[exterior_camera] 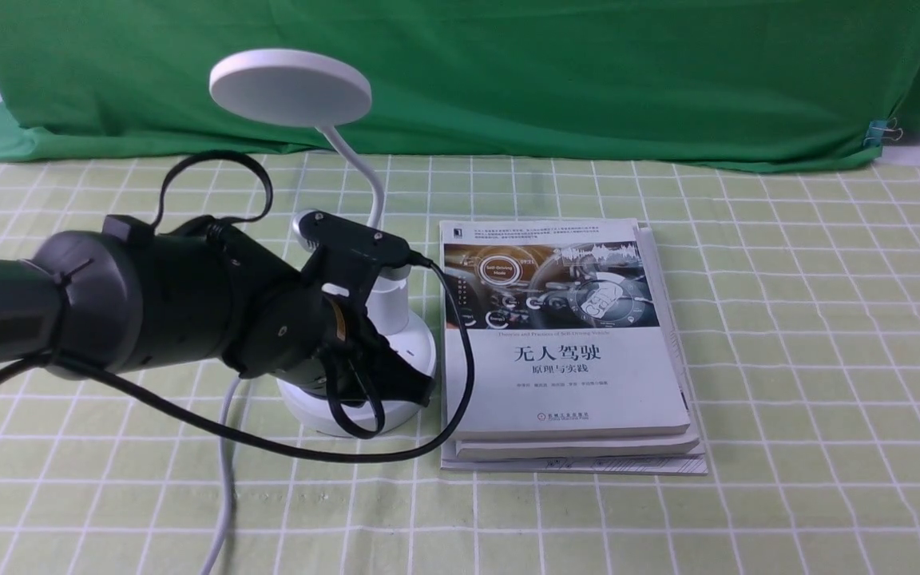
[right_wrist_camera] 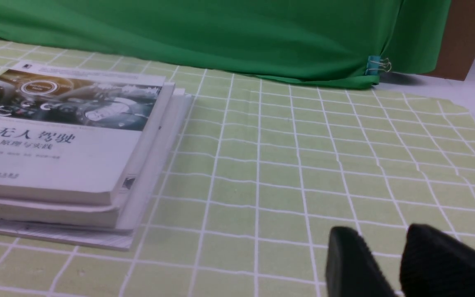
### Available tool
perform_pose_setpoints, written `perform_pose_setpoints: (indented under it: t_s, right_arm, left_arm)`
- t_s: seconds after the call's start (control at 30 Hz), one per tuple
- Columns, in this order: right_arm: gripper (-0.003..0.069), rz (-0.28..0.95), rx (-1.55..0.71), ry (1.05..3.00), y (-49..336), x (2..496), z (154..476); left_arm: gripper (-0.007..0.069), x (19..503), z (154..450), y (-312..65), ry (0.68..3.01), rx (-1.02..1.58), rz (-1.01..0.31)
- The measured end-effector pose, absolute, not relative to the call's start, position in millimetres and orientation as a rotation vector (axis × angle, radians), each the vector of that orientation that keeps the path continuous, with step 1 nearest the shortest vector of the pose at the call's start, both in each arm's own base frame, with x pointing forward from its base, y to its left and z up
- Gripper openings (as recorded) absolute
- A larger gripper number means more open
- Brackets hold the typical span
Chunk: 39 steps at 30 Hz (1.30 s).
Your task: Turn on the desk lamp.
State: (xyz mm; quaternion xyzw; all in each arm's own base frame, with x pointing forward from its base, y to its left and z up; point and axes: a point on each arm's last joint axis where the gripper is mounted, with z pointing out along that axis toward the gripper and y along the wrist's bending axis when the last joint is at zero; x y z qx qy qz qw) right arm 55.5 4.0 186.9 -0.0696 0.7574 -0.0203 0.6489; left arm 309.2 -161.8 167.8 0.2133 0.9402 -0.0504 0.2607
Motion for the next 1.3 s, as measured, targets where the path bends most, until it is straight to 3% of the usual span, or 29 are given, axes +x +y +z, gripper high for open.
perform_pose_setpoints:
  t_s: [0.37, 0.57, 0.67, 0.97, 1.13, 1.3]
  right_arm:
    - [0.0245, -0.046, -0.158, 1.721, 4, 56, 187]
    - [0.0245, -0.046, -0.158, 1.721, 4, 56, 187]
    - [0.0245, -0.046, -0.158, 1.721, 4, 56, 187]
    - [0.0245, -0.046, -0.158, 1.721, 4, 56, 187]
    - [0.0245, -0.046, -0.158, 1.721, 4, 56, 187]
    - [0.0245, -0.046, -0.158, 1.721, 4, 56, 187]
  left_arm:
    - [0.0019, 302, 174, -159, 2.529, 0.541, -0.169]
    - [0.0019, 284, 215, -149, 2.488, 0.555, -0.165]
    - [0.0019, 261, 246, -137, 2.44, 0.534, -0.19]
    - [0.0019, 180, 276, -103, 2.363, 0.45, -0.364]
    - [0.0019, 127, 300, -76, 2.113, 0.348, -0.492]
    - [0.0019, 93, 305, -58, 1.956, 0.293, -0.567]
